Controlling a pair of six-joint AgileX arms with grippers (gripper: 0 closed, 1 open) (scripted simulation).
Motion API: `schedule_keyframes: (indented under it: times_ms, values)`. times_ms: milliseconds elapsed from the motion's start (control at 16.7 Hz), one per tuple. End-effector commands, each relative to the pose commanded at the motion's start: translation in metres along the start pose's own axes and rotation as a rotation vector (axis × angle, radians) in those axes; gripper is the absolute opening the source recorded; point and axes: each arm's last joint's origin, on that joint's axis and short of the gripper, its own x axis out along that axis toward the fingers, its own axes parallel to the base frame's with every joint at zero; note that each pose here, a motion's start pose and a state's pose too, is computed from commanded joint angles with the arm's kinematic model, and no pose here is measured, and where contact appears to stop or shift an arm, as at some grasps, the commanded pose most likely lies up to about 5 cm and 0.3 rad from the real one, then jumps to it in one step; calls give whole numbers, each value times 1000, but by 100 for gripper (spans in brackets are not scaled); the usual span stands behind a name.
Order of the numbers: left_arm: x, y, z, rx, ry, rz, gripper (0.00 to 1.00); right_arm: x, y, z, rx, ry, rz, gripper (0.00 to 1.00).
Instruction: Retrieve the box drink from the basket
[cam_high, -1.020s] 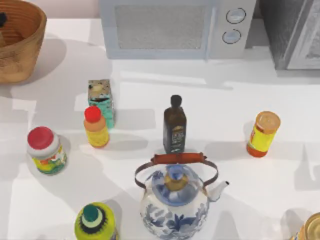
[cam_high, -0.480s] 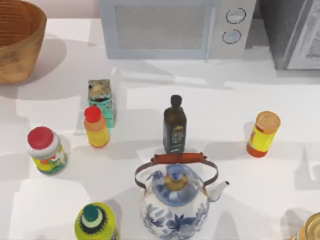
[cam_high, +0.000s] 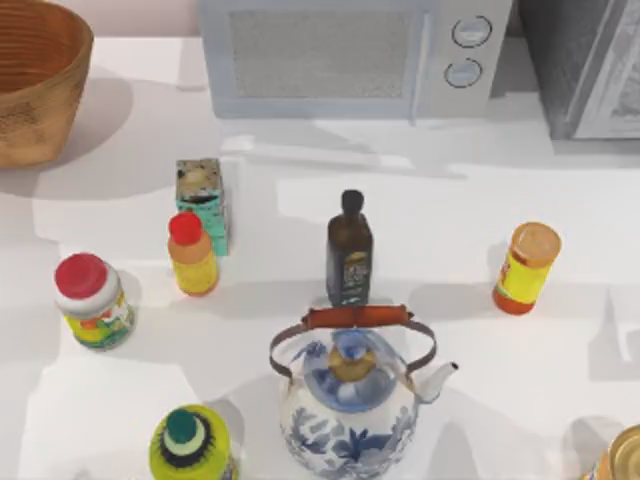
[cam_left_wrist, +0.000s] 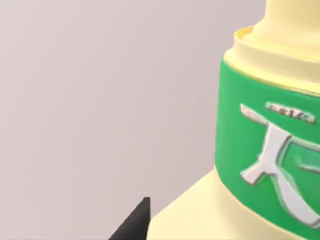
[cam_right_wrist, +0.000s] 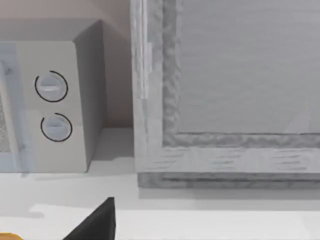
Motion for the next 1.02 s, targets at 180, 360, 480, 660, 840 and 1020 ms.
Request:
schedule_keyframes:
  times_ms: [180,360,480,660,840,1020]
  values:
    - [-6,-3,1,-7,13,1,0,0,0,0,0,0,0,100]
    - [-33,-15,13,-18,28,1,0,0,0,0,0,0,0,100]
    - [-63,-27,26,-19,26,1,0,0,0,0,0,0,0,100]
    - [-127,-48,44,-15,3,1,0,0,0,0,0,0,0,100]
    - [-202,-68,48,-7,-40,1,0,0,0,0,0,0,0,100]
    - [-270,-83,22,-3,-72,1,0,0,0,0,0,0,0,100]
